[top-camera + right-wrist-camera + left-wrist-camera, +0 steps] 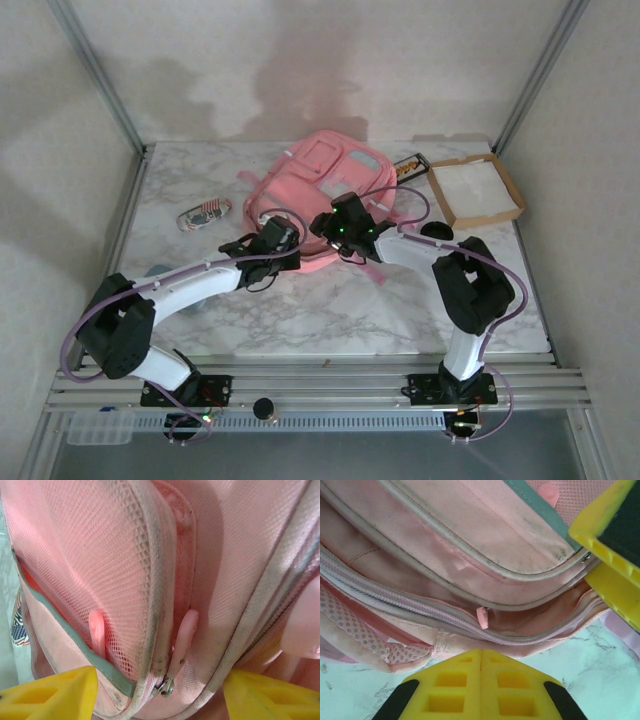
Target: Pack books, pencil case, and school supplies into a backpack
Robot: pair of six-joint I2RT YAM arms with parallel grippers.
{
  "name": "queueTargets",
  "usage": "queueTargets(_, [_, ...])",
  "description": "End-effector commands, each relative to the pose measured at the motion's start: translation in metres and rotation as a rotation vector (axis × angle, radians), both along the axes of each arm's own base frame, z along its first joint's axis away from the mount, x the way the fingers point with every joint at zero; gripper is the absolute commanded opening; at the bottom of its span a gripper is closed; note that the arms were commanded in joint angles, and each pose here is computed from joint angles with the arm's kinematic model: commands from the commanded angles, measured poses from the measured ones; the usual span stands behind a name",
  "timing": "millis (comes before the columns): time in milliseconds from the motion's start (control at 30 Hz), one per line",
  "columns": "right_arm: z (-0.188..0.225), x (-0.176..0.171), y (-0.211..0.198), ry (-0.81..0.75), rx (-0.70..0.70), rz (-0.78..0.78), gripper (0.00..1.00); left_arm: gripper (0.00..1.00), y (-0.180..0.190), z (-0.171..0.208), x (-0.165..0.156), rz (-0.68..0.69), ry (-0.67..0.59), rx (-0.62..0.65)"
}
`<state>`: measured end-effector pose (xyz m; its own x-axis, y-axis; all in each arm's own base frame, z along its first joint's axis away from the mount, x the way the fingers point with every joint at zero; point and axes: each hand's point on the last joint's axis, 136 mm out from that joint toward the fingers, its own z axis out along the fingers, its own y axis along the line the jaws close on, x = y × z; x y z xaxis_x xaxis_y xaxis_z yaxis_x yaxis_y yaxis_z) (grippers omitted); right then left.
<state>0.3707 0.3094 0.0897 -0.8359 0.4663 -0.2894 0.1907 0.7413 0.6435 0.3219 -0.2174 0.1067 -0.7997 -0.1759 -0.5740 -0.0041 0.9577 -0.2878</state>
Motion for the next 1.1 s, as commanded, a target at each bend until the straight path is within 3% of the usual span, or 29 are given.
queueTargets(0, [0.002,0.014,0.003,-0.050,-0.018,-0.038,0.67,0.00,0.007,0.009,0.000,0.014,-0.033,0.009])
queueTargets(267, [0.074,0.041,0.015,-0.214,0.096,-0.027,0.42,0.00,0.012,0.017,-0.001,0.028,-0.048,-0.001])
queueTargets(600, [0.045,0.049,0.010,-0.223,0.043,-0.036,0.28,0.00,0.015,0.023,-0.001,0.040,-0.061,-0.020])
queueTargets(900, [0.061,0.057,0.009,-0.285,0.049,-0.023,0.00,0.00,0.025,0.040,0.009,0.070,-0.100,-0.012])
queueTargets(1067, [0.076,0.058,0.002,-0.290,0.116,-0.023,0.00,0.00,0.030,0.049,0.016,0.081,-0.116,-0.002])
